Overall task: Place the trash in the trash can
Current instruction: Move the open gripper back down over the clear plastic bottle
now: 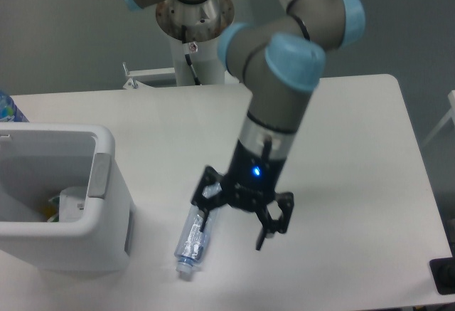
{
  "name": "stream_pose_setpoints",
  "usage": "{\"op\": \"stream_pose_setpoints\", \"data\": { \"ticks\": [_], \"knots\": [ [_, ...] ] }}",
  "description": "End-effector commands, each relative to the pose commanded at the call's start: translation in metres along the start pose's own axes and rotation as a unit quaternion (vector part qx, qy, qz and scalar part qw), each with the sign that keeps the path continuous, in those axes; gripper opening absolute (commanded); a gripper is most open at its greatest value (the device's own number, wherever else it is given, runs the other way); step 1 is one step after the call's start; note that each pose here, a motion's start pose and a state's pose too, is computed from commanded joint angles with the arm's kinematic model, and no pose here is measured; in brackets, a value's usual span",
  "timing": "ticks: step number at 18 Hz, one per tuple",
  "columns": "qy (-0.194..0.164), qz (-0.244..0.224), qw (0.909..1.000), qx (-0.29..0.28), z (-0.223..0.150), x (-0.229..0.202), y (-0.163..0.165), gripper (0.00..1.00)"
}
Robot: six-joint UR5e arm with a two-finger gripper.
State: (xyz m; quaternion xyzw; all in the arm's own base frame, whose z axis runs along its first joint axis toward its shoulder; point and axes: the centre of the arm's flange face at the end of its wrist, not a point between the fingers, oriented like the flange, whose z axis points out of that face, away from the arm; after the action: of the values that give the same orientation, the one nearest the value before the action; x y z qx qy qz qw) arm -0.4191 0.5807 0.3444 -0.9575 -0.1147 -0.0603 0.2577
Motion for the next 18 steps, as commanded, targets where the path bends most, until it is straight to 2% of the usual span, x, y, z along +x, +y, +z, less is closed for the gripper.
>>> {"op": "stream_pose_setpoints", "data": {
  "ticks": [4,7,9,13,18],
  "knots": [
    [0.029,-0.016,0.995,-0.094,0.045,0.012,0.015,1.0],
    [0.009,0.0,0.9911,-0.133,0.07,0.019,0.005,1.0],
    [0.009,0.004,0.9858,-0.168,0.088,0.027,0.001,1.0],
    [0.013,0.016,0.9803,-0.196,0.112,0.045,-0.003,1.0],
    [0.013,0.036,0.9715,-0.234,0.145,0.075,0.008,1.0]
  ]
}}
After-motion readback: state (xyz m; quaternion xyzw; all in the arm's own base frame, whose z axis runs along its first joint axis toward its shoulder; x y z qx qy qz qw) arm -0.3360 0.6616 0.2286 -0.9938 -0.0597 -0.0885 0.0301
